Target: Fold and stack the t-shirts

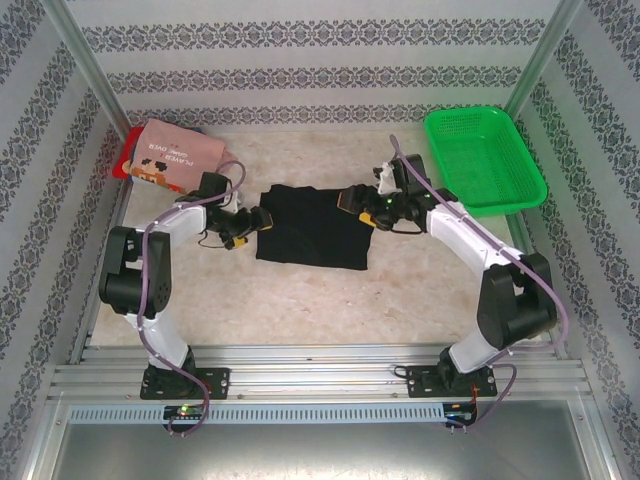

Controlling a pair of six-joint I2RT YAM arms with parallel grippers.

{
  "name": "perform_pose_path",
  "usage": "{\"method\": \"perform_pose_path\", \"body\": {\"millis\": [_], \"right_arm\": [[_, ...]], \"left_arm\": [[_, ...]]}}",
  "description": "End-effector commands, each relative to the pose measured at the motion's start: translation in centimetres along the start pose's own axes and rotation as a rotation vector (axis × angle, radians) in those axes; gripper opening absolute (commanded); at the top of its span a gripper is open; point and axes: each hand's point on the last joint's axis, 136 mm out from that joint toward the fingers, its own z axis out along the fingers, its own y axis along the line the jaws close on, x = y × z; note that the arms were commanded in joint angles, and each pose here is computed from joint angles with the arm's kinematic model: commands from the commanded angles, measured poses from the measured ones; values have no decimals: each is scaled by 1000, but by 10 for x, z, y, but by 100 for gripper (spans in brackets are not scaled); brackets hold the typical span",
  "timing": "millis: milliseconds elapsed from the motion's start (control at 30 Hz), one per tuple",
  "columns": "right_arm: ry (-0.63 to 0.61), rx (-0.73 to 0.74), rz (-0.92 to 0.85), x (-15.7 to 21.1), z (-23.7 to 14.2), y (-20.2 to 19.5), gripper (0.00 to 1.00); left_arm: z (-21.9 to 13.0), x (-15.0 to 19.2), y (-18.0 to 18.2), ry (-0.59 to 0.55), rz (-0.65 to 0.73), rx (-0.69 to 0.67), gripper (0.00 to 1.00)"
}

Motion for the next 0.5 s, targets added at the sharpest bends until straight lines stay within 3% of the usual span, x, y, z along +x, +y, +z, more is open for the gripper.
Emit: {"method": "perform_pose_path", "body": {"millis": [0, 367, 467], "right_arm": [[-52, -65, -60, -4, -15, 22, 84], [-59, -56, -72, -2, -30, 18, 85], [-61, -59, -61, -1, -32, 13, 85]], "left_arm": [[15, -12, -12, -31, 44, -22, 88], [51, -2, 6, 18, 56, -243, 87], [60, -2, 1, 24, 83, -291, 82]]}}
